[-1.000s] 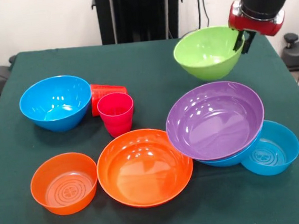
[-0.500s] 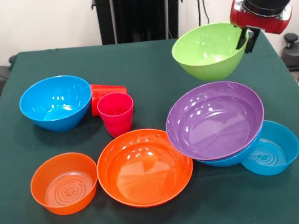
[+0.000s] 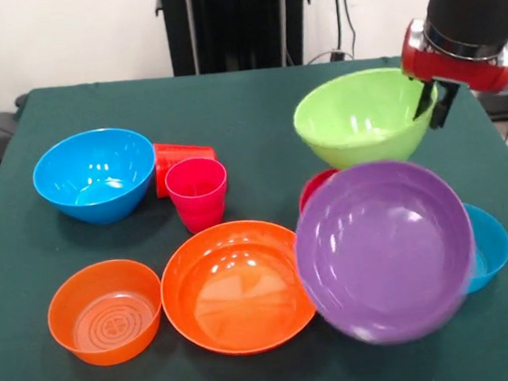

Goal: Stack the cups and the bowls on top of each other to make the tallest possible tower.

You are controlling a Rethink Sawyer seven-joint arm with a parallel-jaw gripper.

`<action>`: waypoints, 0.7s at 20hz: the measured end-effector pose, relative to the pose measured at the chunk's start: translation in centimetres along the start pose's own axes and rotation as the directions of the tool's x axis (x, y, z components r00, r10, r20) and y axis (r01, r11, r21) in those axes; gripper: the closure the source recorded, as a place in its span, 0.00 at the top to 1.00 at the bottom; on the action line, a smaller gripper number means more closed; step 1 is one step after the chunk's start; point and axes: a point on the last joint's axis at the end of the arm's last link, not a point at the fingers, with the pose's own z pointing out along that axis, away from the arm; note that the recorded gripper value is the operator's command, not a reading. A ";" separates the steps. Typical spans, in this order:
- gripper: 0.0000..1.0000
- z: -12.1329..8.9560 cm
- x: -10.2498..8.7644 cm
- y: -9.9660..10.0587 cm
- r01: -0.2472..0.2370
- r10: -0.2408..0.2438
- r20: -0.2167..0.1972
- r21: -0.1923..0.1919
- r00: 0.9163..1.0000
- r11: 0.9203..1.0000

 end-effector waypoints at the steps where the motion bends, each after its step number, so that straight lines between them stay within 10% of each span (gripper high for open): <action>1: 0.00 -0.1 -0.7 0.2 -0.001 0.001 0.006 -0.003 1.000 1.000; 14: 0.00 -0.7 -3.9 1.6 0.007 -0.006 -0.020 0.013 1.000 1.000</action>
